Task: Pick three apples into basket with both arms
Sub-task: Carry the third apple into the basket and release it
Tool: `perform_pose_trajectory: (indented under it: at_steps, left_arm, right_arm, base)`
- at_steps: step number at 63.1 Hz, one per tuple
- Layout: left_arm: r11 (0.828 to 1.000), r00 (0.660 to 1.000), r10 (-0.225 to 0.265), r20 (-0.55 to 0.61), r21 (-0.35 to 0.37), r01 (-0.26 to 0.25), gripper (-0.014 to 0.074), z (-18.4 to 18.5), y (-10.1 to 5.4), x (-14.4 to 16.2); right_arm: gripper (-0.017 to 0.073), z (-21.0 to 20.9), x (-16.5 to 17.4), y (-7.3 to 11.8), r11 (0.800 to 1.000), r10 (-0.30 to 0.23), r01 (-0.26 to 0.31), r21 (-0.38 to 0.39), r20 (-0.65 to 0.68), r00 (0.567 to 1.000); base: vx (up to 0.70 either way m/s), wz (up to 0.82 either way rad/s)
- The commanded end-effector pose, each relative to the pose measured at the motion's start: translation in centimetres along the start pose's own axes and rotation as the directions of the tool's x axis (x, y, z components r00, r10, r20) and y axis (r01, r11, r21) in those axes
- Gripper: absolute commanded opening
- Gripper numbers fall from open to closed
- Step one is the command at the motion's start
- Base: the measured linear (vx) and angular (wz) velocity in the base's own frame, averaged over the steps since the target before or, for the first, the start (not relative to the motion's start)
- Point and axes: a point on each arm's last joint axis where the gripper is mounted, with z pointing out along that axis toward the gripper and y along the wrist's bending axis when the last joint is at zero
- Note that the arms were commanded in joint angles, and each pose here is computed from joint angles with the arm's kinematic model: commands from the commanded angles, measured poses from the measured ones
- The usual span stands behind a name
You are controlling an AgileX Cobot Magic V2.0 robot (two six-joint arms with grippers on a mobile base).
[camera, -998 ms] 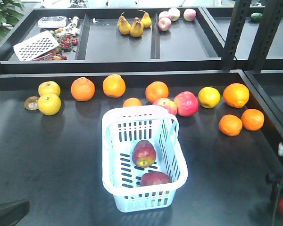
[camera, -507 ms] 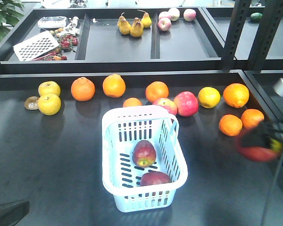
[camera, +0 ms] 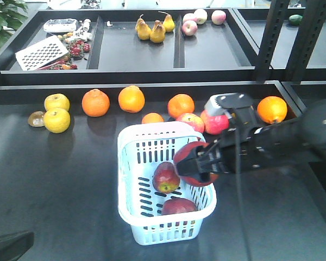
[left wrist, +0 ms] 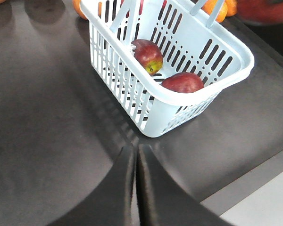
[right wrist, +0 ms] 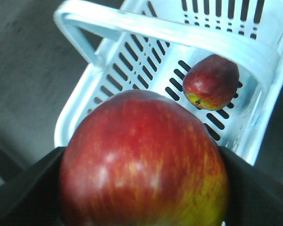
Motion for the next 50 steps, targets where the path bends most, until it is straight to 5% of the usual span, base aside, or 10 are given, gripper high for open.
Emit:
perform_pose_trajectory:
  at_steps: [1,8,24,36,46,50]
  left_arm:
    - [1.0,0.996,-0.028,0.083,-0.005,0.028,-0.0006,-0.2,-0.1,-1.3]
    - [1.0,0.996,-0.028,0.083,-0.005,0.028,-0.0006,-0.2,-0.1,-1.3]
    - [1.0,0.996,-0.028,0.083,-0.005,0.028,-0.0006,-0.2,-0.1,-1.3]
    - [1.0,0.996,-0.028,0.083,-0.005,0.028,-0.0006,-0.2,-0.1,-1.3]
    - [1.0,0.996,-0.028,0.082,-0.005,0.028,-0.0006,-0.2,-0.1,-1.3]
    - [1.0,0.996,-0.028,0.082,-0.005,0.028,-0.0006,-0.2,-0.1,-1.3]
  right_arm:
    - [0.0521,0.1,-1.6,0.0,0.999,0.032,-0.032,0.001,0.081,0.996]
    - [0.0725,0.8,-1.9,-0.3,1.0,0.029,-0.029,-0.001,0.069,0.997]
    - [0.0682,0.8,-2.1,-0.2,0.999,0.039,-0.038,-0.017,0.072,0.997]
    - [0.0414,-1.3,-2.1,0.9,0.999,-0.037,0.039,-0.029,0.072,0.997]
    - [-0.0007,-5.2,-1.8,2.3,0.983,-0.185,0.185,0.006,0.087,0.979]
    - [-0.0013,-7.0,-1.2,3.0,0.972,-0.236,0.235,0.019,0.086,0.968]
  base:
    - [0.0,0.0]
    - [0.0,0.0]
    - [0.0,0.0]
    - [0.0,0.0]
    - [0.0,0.0]
    - [0.0,0.0]
